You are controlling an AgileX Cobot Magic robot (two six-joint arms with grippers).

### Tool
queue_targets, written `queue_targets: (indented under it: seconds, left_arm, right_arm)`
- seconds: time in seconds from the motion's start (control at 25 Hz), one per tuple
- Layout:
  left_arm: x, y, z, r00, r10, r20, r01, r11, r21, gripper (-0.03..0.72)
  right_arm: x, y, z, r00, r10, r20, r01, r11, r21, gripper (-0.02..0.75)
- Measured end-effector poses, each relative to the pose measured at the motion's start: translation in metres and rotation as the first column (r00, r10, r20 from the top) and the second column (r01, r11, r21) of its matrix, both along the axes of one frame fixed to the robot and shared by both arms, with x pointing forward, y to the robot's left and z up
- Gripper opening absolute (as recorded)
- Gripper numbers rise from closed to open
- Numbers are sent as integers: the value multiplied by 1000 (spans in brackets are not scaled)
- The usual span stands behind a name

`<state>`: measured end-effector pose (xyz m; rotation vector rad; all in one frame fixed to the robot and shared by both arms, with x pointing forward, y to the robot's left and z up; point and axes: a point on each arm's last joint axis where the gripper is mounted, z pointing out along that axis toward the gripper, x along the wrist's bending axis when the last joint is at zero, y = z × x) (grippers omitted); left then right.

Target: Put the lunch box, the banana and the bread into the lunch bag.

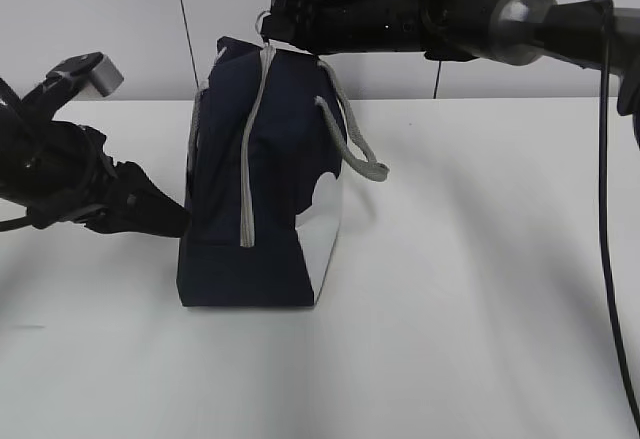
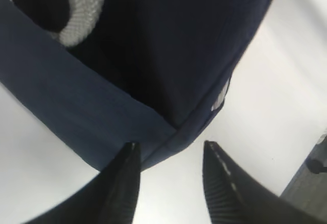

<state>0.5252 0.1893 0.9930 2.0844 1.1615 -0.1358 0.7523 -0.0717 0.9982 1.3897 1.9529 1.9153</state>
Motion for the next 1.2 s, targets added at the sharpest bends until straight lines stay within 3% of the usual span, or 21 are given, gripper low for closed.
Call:
queue_targets:
  seconds: [0.2, 0.48, 0.64, 1.0, 1.2]
  left_arm:
    - [-6, 5, 33, 999, 46, 10, -45, 997, -64, 381]
    - [1, 18, 106, 961, 206, 184, -176, 970, -165, 393]
    - [16, 17, 126, 942, 257, 214, -214, 955, -207, 393]
    - [86, 8, 107, 938, 333, 99, -303, 923, -239, 396]
    - [110, 2, 80, 940, 340, 32, -325, 920, -221, 455]
  right_arm:
    - [-3, 2, 0, 999, 40, -2, -40, 999, -3, 6]
    - [-6, 4, -1, 996, 87, 1, -87, 996, -28, 6]
    - [-7, 4, -1, 995, 96, -2, -96, 995, -32, 6]
    - [-8, 5, -1, 994, 108, -5, -108, 994, -29, 6]
    - [-8, 5, -1, 994, 111, -5, -111, 993, -28, 6]
